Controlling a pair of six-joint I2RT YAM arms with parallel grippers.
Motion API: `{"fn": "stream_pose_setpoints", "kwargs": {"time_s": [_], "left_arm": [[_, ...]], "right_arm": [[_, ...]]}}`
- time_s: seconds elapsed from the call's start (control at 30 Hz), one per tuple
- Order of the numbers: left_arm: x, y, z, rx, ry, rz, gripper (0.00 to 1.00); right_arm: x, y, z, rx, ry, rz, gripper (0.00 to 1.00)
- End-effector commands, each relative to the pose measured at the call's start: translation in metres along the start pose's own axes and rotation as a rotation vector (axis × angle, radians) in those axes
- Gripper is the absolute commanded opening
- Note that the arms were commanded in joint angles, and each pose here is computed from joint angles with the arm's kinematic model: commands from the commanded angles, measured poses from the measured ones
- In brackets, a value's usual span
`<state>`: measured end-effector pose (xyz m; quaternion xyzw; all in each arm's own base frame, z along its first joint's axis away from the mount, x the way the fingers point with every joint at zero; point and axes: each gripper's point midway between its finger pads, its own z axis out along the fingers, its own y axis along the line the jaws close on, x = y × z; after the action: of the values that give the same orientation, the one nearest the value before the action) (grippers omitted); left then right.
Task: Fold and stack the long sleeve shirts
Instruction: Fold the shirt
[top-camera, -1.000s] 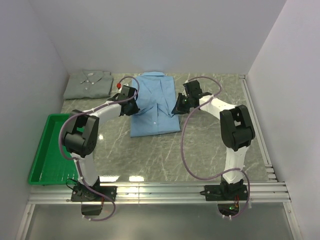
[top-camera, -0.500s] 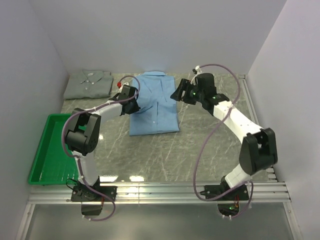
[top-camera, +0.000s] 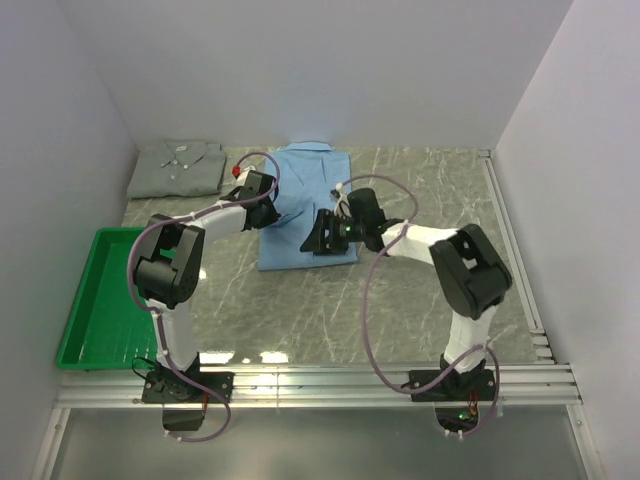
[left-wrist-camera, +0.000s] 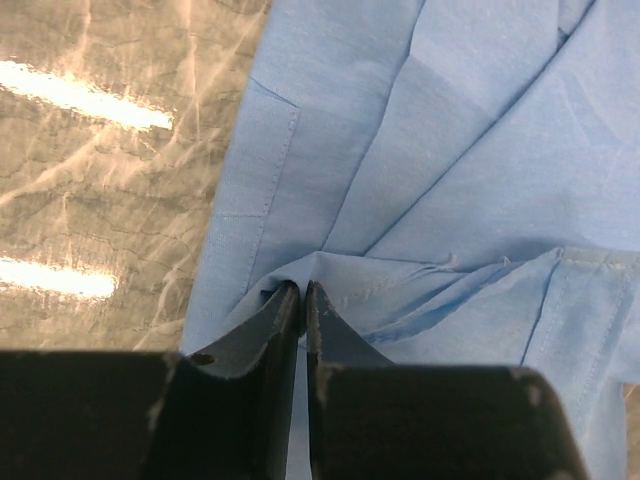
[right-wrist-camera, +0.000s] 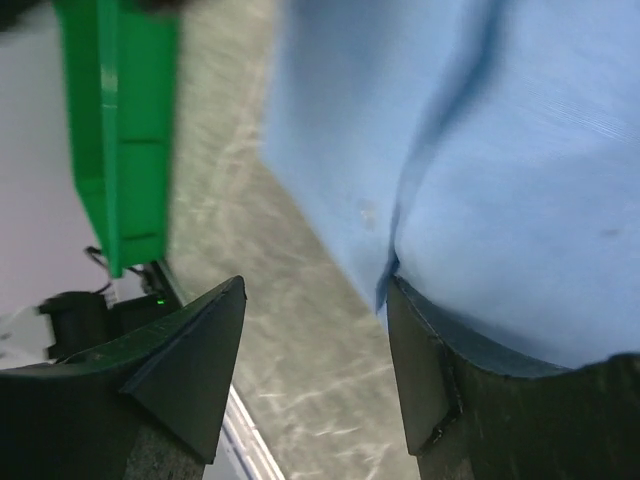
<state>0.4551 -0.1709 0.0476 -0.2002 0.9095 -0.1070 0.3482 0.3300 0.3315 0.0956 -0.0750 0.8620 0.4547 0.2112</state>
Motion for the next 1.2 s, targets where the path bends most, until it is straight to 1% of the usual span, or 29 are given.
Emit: {"fn": "stream_pose_setpoints", "kwargs": {"time_s": [0.0, 0.03, 0.13, 0.23, 0.27, 0.33, 0.4, 0.43, 0.47, 0.53, 0.57, 0.6, 0.63, 0.67, 0.7, 0.73, 0.77, 0.83, 0.87, 0.9, 0.93, 1.0, 1.07, 1.13, 1.17], "left_arm": [[-0.019, -0.008, 0.002, 0.000, -0.061, -0.044, 0.14], [-0.021, -0.010, 0.002, 0.001, -0.066, -0.047, 0.14], [-0.023, -0.008, 0.005, -0.021, -0.072, -0.053, 0.15], [-0.029, -0.005, 0.003, -0.037, -0.095, -0.087, 0.20], [-0.034, -0.006, -0.002, -0.033, -0.107, -0.099, 0.26], [-0.039, -0.006, -0.009, -0.026, -0.124, -0.122, 0.35], [-0.051, -0.012, -0.026, 0.001, -0.157, -0.143, 0.56], [-0.053, -0.014, -0.033, 0.008, -0.161, -0.153, 0.63], [-0.065, -0.018, -0.049, 0.033, -0.189, -0.167, 0.75], [-0.068, -0.020, -0.064, 0.052, -0.198, -0.187, 0.82], [-0.076, -0.024, -0.080, 0.078, -0.220, -0.203, 0.84], [-0.075, -0.025, -0.088, 0.092, -0.218, -0.211, 0.84], [-0.069, -0.021, -0.091, 0.093, -0.207, -0.219, 0.84], [-0.072, -0.024, -0.105, 0.121, -0.218, -0.222, 0.83], [-0.068, -0.025, -0.110, 0.139, -0.206, -0.220, 0.82], [-0.055, -0.022, -0.111, 0.144, -0.182, -0.212, 0.81], [-0.054, -0.025, -0.120, 0.174, -0.184, -0.207, 0.79], [-0.032, -0.023, -0.121, 0.188, -0.136, -0.182, 0.75], [-0.028, -0.025, -0.124, 0.206, -0.130, -0.174, 0.72], [-0.023, -0.027, -0.125, 0.218, -0.121, -0.166, 0.70], [-0.010, -0.026, -0.123, 0.224, -0.095, -0.148, 0.68], [-0.002, -0.030, -0.121, 0.250, -0.081, -0.133, 0.62], [0.015, -0.028, -0.112, 0.254, -0.029, -0.123, 0.54], [0.026, -0.020, -0.103, 0.227, -0.003, -0.138, 0.50], [0.033, -0.014, -0.096, 0.201, 0.011, -0.148, 0.45]], "right_arm": [[0.003, -0.010, 0.017, -0.070, 0.003, 0.018, 0.65], [0.012, -0.024, 0.024, -0.055, 0.028, 0.043, 0.65], [0.018, -0.042, 0.031, -0.040, 0.042, 0.070, 0.65], [0.026, -0.059, 0.035, -0.025, 0.073, 0.086, 0.62], [0.027, -0.061, 0.035, -0.023, 0.075, 0.089, 0.61], [0.026, -0.062, 0.033, -0.028, 0.075, 0.089, 0.61], [0.025, -0.060, 0.031, -0.027, 0.075, 0.081, 0.61], [0.019, -0.055, 0.028, -0.027, 0.062, 0.059, 0.61], [0.017, -0.053, 0.026, -0.023, 0.061, 0.057, 0.61], [0.005, -0.038, 0.018, -0.039, 0.036, 0.016, 0.61], [0.000, -0.034, 0.015, -0.033, 0.023, 0.002, 0.61], [-0.001, -0.031, 0.011, -0.024, 0.028, 0.000, 0.62], [-0.011, -0.020, 0.005, -0.036, 0.011, -0.038, 0.63], [-0.010, -0.019, 0.001, -0.019, 0.028, -0.033, 0.63], [-0.013, -0.014, -0.002, -0.022, 0.026, -0.046, 0.64], [-0.020, -0.004, -0.008, -0.036, 0.011, -0.077, 0.63], [-0.020, 0.000, -0.012, -0.037, 0.017, -0.078, 0.63], [-0.026, 0.007, -0.021, -0.045, -0.006, -0.082, 0.63], [-0.028, 0.011, -0.024, -0.054, -0.015, -0.088, 0.63], [-0.028, 0.010, -0.027, -0.055, -0.019, -0.081, 0.63], [-0.031, 0.013, -0.031, -0.061, -0.032, -0.082, 0.62], [-0.032, 0.012, -0.034, -0.059, -0.046, -0.078, 0.60], [-0.031, 0.002, -0.037, -0.046, -0.049, -0.053, 0.58], [-0.026, -0.016, -0.038, -0.024, -0.048, -0.007, 0.54], [-0.027, -0.021, -0.038, -0.025, -0.059, -0.001, 0.50]]}}
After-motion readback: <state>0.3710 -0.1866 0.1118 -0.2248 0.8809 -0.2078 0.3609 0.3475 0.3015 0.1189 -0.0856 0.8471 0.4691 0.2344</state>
